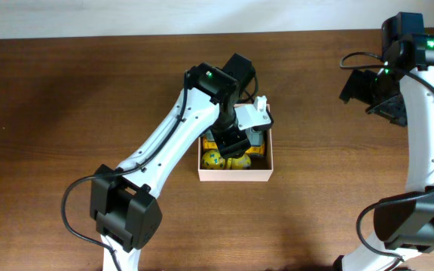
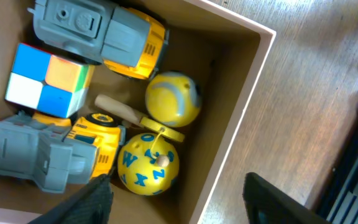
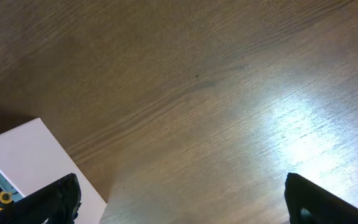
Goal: Pack container
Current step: 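Lower the rattle drum into the box and open the left gripper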
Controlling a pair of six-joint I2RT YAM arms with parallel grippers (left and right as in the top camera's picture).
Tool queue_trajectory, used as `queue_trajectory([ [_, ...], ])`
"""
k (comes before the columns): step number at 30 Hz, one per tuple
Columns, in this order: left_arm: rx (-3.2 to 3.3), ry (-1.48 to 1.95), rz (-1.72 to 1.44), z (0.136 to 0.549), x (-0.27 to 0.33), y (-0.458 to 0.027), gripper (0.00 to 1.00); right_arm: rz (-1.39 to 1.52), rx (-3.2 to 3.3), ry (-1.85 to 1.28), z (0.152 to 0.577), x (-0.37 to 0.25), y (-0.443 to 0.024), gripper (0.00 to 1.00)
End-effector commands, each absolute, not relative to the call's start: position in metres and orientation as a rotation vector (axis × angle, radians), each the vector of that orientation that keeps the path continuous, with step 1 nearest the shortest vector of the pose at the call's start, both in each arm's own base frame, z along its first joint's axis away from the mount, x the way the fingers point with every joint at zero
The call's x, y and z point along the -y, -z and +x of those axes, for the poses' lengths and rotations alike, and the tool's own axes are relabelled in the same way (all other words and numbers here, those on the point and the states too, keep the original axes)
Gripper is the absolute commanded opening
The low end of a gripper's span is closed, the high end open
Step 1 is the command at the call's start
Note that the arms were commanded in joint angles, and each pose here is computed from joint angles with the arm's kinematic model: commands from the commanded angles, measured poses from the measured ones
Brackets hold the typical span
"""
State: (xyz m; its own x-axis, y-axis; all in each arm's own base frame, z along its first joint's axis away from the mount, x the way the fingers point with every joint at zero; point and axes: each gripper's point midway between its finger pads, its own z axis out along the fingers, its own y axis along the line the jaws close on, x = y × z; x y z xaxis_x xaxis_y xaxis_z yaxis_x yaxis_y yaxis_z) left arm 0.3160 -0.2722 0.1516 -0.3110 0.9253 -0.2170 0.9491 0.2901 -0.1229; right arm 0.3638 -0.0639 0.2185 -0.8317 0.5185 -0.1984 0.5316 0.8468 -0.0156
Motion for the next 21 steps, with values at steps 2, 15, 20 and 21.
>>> queue_trajectory([
  [2,-2.409,0.318,1.786,0.323,0.274,-0.152,0.8,0.817,-2.809,0.111,0.364,0.067,-0.226,0.99],
  [15,-2.687,0.126,1.226,0.363,0.247,-0.155,0.99,0.817,-2.809,0.111,0.364,0.067,-0.226,0.99],
  [20,-2.803,0.067,0.754,0.398,0.203,-0.168,0.99,0.817,-2.809,0.111,0.364,0.067,-0.226,0.99],
  [21,-2.813,0.062,0.719,0.403,0.193,-0.169,0.99,0.817,-2.81,0.111,0.364,0.066,-0.226,0.99],
])
